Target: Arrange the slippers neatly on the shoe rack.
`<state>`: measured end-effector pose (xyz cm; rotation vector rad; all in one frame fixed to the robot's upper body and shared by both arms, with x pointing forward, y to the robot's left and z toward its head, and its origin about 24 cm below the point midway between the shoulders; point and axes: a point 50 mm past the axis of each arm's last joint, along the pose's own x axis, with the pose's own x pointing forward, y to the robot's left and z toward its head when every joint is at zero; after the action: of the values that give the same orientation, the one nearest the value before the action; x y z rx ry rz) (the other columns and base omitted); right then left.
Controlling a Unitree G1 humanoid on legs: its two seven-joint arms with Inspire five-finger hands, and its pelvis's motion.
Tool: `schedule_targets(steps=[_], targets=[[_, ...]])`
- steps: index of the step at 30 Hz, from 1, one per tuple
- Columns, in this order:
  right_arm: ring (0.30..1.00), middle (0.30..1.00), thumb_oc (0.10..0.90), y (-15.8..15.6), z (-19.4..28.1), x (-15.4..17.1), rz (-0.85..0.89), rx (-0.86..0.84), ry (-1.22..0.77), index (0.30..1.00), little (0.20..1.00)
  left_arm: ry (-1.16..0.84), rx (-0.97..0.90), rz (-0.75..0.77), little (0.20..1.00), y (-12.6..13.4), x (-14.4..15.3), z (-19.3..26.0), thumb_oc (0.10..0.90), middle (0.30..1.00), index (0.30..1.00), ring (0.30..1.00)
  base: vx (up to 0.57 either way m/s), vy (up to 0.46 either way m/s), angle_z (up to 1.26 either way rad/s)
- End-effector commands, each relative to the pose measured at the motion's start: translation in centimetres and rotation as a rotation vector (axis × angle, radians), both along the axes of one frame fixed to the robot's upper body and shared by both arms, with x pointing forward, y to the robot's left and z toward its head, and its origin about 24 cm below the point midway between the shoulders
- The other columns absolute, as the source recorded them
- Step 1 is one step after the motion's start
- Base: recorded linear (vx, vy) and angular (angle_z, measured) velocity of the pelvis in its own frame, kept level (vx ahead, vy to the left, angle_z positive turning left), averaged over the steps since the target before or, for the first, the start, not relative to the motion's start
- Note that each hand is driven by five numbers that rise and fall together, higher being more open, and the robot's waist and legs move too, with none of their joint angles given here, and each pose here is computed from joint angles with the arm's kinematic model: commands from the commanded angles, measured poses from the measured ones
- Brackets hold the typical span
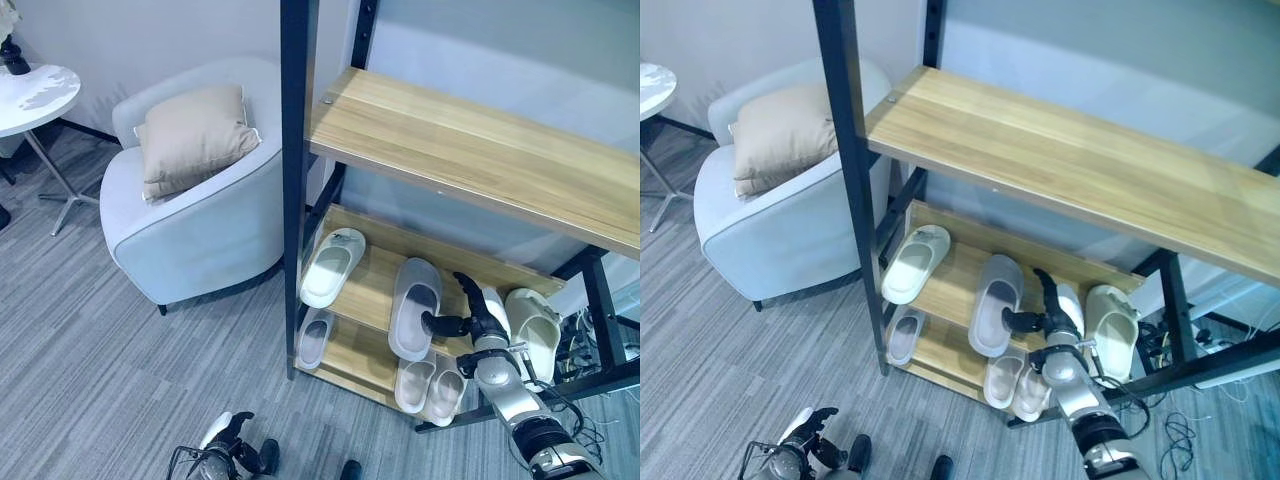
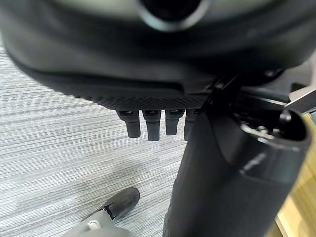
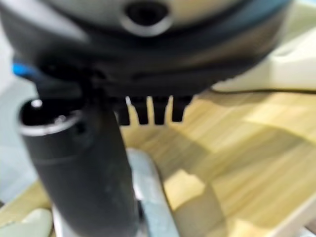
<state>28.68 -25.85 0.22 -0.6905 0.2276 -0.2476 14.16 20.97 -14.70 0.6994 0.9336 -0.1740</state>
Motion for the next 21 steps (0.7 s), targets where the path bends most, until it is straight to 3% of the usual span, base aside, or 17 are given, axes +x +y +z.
schedule_targets(steps=[1,13,15,17,21], targets=[[0.9,0.9,0.8,-2.1,6.3,3.3,-0.041,-0.084,-0.231,0.9,0.9,0.04,-0.032,-0.123,0.9,-2.9,-0.7,-0.8,0.8,0.9,0.9,0.9,-0.01,0.004,0.05],[0.9,0.9,0.8,-1.6,7.5,4.4,-0.068,-0.054,-0.284,0.9,0.9,0.048,-0.035,-0.119,0.9,-3.0,-1.2,-1.0,0.8,0.9,0.9,0.9,0.0,0.0,0.0],[0.491,0.491,0.527,-1.5,7.5,4.5,-0.061,-0.054,-0.284,0.491,0.491,0.05,-0.036,-0.117,0.9,-3.1,-1.4,-1.0,0.8,0.9,0.9,0.9,0.0,0.0,0.0],[0.3,0.3,0.4,-1.4,7.3,4.5,-0.055,-0.056,-0.273,0.3,0.3,0.052,-0.036,-0.116,0.9,-3.1,-1.5,-1.0,0.8,0.9,0.9,0.9,0.0,0.0,0.0],[0.3,0.3,0.4,-1.5,6.9,4.3,-0.052,-0.065,-0.253,0.3,0.3,0.056,-0.037,-0.111,0.9,-3.1,-1.6,-1.1,0.8,0.9,0.9,0.9,0.0,0.0,0.0]])
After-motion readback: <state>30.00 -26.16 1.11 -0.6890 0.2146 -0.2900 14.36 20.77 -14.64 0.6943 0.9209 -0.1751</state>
